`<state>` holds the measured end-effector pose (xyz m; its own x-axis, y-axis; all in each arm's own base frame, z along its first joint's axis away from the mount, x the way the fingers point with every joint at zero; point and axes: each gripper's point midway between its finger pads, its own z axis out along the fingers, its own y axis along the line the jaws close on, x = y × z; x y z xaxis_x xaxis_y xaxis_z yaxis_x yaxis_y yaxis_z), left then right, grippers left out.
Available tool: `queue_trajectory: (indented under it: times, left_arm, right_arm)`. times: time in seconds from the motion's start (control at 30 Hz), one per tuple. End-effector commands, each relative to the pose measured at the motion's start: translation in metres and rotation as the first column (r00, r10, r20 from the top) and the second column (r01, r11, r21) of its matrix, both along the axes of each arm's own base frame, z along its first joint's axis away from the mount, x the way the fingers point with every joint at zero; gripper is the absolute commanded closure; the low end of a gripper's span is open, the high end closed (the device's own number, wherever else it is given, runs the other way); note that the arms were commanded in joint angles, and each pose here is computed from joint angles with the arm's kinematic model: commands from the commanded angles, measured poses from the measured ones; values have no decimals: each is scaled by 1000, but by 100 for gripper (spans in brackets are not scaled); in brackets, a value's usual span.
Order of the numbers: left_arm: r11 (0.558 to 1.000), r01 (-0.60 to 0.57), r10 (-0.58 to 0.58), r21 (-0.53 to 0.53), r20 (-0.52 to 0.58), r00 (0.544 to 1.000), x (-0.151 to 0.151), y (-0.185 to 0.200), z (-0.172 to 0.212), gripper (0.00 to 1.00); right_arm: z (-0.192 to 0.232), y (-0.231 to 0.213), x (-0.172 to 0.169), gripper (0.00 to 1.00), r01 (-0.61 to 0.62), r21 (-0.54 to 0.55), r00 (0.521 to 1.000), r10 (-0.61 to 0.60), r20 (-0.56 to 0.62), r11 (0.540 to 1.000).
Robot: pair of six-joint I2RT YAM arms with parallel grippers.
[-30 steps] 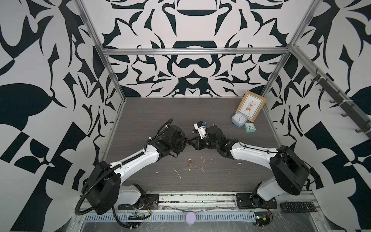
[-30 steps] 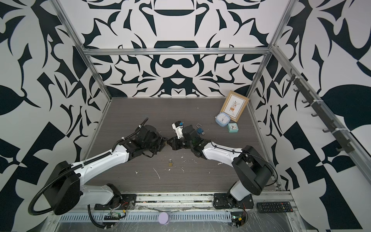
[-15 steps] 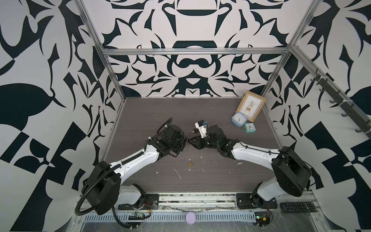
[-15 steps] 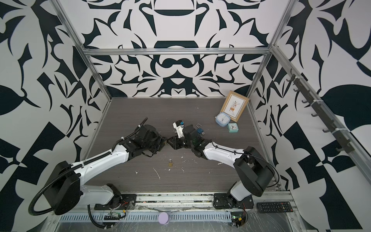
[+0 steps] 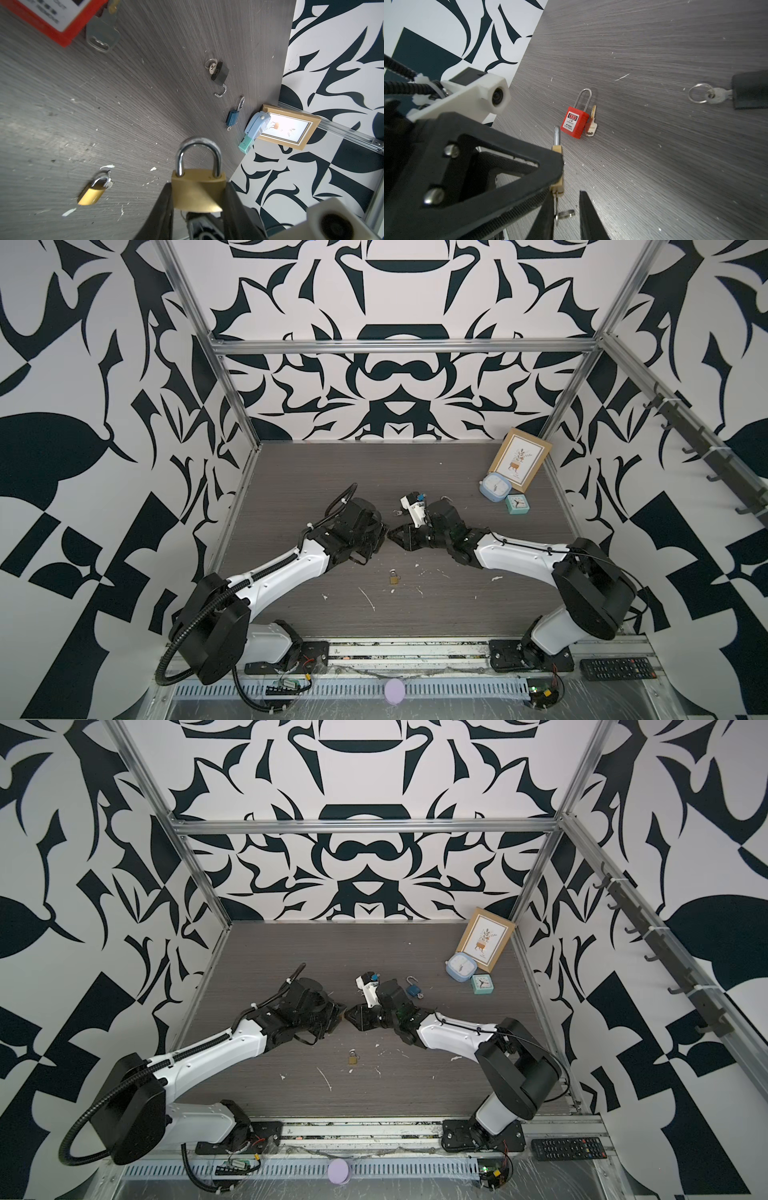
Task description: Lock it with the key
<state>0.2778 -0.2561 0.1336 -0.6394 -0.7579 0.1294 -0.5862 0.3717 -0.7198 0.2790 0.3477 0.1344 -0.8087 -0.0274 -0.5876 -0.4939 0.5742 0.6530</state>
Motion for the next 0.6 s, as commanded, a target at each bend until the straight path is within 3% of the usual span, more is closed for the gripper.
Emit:
queue_trajectory:
  times: [0.0,0.2,0.33,0.57]
  left_arm:
    - [1000,-4,4,-17,10,1000,2,0,6,100]
    - [1000,-2,3,-15,5,1000,1,0,4,100]
    - [1000,-3,3,-16,6,1000,0,1,5,100]
    - [1000,-3,3,-16,4,1000,-1,1,4,100]
  right_arm:
    - [25,8,7,79,-6,58,999,4,39,998]
    - [28,7,9,81,3,59,999,-6,52,998]
    - [32,5,12,76,18,55,997,-22,72,998]
    - [36,6,16,75,24,48,996,-28,87,999]
